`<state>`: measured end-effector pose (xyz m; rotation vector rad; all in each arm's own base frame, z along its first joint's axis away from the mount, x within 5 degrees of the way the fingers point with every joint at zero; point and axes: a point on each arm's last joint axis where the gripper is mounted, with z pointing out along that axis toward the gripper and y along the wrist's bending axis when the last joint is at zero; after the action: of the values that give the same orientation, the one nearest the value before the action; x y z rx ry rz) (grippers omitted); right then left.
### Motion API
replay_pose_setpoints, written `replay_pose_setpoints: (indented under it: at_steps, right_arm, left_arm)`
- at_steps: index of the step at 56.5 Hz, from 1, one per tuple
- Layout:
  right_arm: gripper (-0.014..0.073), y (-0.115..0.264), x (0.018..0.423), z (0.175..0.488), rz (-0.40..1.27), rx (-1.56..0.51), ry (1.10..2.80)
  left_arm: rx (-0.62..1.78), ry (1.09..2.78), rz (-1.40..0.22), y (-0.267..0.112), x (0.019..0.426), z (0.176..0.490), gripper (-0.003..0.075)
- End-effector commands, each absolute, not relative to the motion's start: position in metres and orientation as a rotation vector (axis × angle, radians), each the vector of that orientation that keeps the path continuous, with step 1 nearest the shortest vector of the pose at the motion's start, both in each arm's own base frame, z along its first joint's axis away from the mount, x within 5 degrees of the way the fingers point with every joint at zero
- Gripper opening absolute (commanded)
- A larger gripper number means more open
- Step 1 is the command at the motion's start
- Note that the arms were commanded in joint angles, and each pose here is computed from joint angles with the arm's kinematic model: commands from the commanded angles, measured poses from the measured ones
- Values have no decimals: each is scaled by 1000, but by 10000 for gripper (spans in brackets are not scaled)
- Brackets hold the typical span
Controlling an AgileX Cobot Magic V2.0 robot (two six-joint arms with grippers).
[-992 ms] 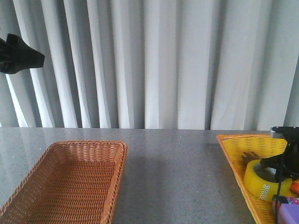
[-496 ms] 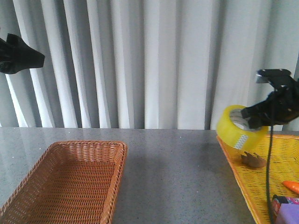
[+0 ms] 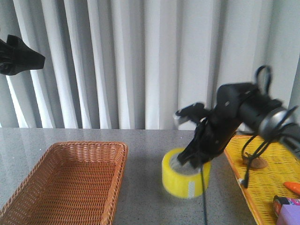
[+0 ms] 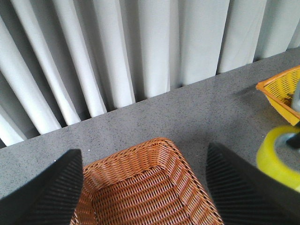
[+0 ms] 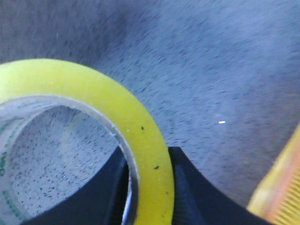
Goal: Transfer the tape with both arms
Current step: 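Carry the tape roll with the right gripper and set it on the table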
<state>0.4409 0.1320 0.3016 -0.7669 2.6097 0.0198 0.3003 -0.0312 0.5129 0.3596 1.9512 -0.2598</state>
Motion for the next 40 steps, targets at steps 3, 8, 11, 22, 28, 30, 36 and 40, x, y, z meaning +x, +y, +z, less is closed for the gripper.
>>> replay_pose_setpoints:
  at_steps: [3,8,11,22,28,30,36,40]
  right_arm:
    - [20,136,443,306,-7,-725,2550]
    - [50,138,449,291,4,-685,2573]
    - [78,139,452,285,10,-681,2579]
    - [288,140,455,281,20,-646,2582]
    - [414,139,455,284,25,-601,2583]
    - [445,138,455,287,24,-593,2573]
    - [510,135,450,313,34,-544,2483]
    - [508,132,443,340,36,-518,2392]
  left_arm:
    - [334,1834,-266,-32,283,537,521]
    - [334,1835,-267,-32,283,537,521]
    - [335,1837,-267,-32,282,537,521]
    - [338,1842,-268,-32,282,537,521]
    - [339,1843,-269,-32,282,537,521]
    - [341,1846,-270,-32,282,536,521]
    - [345,1853,-274,-33,282,536,521]
    - [345,1854,-274,-33,282,536,521]
